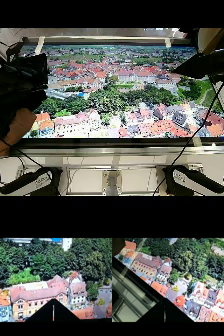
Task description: Fold the clothes and pants, and hang the long-sleeved shirts on hangers.
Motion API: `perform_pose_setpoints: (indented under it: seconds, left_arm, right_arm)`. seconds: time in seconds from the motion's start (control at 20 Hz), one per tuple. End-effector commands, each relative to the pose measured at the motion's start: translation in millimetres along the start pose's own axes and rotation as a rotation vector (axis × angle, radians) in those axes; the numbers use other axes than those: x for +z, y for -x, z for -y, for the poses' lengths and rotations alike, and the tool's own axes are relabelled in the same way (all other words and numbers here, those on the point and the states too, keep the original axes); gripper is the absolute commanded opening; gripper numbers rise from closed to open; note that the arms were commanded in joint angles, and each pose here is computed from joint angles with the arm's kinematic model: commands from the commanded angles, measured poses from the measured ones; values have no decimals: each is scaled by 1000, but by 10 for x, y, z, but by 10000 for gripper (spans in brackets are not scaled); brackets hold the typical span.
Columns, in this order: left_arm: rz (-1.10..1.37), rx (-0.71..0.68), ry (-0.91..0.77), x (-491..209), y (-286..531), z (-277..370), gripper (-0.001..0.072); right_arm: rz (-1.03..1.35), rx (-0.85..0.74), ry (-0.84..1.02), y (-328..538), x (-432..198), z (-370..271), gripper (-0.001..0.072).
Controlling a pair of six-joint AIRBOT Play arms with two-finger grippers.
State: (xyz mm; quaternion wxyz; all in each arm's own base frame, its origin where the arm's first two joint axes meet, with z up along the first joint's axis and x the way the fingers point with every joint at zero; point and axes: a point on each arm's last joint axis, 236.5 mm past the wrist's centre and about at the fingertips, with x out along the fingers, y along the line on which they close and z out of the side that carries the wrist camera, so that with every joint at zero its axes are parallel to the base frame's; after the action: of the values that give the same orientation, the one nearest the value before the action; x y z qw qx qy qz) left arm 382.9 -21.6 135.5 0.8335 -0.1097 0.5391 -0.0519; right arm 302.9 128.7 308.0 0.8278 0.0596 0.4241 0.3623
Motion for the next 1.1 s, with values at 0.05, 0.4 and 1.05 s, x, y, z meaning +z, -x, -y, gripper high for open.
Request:
perform_pose_setpoints:
  seconds: [0.05,0.4,1.05]
  left_arm:
    - [-1,0,0,-1,-3,1,17]
    - [-1,0,0,-1,-3,1,17]
    - [237,514,-34,753,16,-1686,20]
  right_arm:
    - [0,1,1,2,-1,-6,48]
    - [0,1,1,2,-1,-6,48]
    - [222,-52,-1,60,521,120,49]
